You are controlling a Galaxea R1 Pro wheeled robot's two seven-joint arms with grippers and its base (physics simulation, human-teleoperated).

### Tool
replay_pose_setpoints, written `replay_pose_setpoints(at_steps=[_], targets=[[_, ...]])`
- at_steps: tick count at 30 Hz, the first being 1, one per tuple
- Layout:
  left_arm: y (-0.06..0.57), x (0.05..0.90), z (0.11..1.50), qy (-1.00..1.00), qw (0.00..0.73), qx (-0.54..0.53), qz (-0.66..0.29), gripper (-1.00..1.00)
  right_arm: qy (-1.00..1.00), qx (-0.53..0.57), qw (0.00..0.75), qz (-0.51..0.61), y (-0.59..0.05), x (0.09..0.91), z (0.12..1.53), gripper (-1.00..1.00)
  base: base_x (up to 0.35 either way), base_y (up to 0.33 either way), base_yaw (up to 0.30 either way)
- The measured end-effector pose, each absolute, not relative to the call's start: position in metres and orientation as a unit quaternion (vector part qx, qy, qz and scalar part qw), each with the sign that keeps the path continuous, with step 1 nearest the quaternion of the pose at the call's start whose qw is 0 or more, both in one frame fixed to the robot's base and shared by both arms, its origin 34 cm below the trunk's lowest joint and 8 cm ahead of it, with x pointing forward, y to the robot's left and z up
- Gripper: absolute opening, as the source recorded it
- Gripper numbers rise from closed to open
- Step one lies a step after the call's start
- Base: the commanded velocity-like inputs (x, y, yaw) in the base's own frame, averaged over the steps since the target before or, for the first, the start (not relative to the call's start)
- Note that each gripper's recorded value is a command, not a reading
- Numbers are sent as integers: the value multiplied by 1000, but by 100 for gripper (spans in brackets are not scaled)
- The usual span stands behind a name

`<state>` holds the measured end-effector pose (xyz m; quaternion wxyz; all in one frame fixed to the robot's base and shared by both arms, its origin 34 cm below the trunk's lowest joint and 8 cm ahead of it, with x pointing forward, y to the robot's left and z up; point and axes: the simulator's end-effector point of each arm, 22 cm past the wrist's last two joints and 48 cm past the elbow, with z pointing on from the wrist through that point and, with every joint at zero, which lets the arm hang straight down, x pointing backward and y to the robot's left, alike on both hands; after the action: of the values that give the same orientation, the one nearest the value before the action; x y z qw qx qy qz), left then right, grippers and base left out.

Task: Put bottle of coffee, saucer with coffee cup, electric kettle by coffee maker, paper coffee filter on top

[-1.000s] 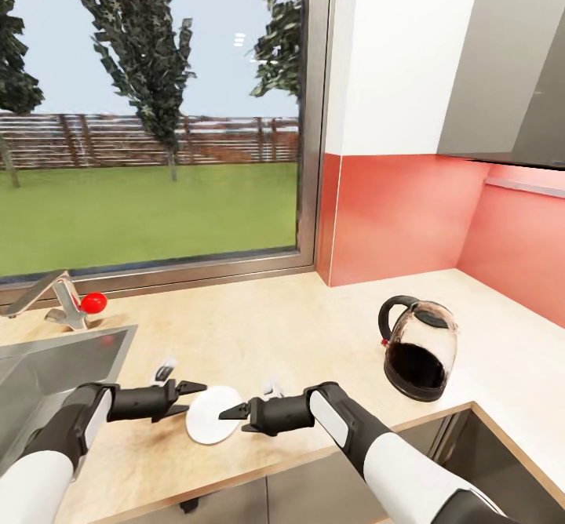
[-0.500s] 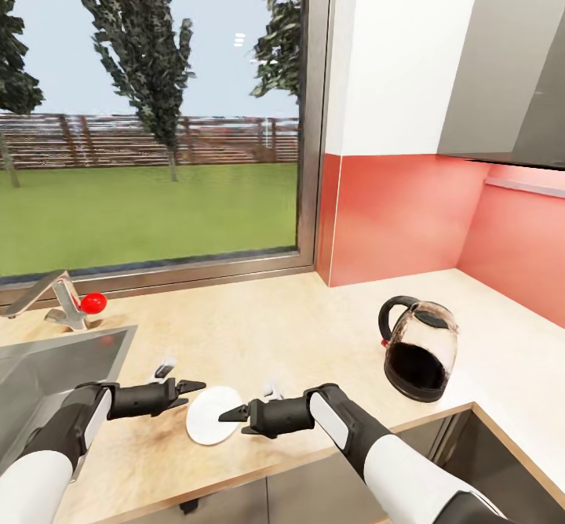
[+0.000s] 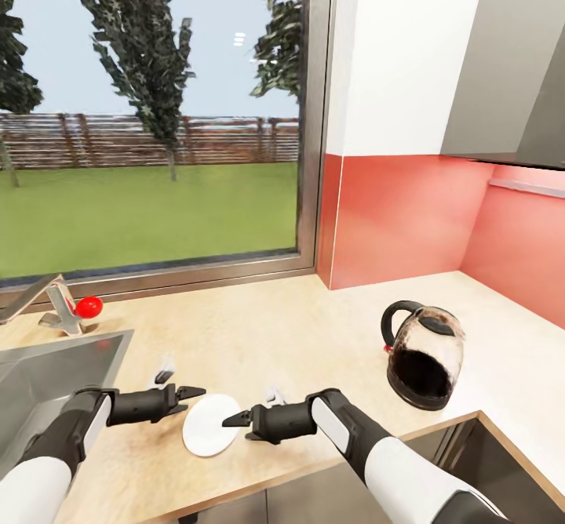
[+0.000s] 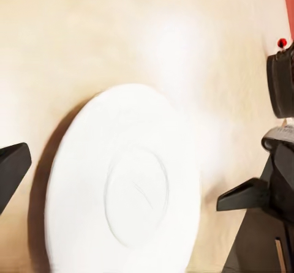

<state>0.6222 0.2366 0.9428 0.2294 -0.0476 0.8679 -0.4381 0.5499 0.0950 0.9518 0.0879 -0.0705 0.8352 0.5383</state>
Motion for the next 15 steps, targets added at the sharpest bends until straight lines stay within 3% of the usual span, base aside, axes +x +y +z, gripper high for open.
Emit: replay_pose_setpoints(at_steps=[15], targets=[[228,606,931,862,217,-60,-455,100,837,-67,84,536,93,548,948,100,0,0,0]])
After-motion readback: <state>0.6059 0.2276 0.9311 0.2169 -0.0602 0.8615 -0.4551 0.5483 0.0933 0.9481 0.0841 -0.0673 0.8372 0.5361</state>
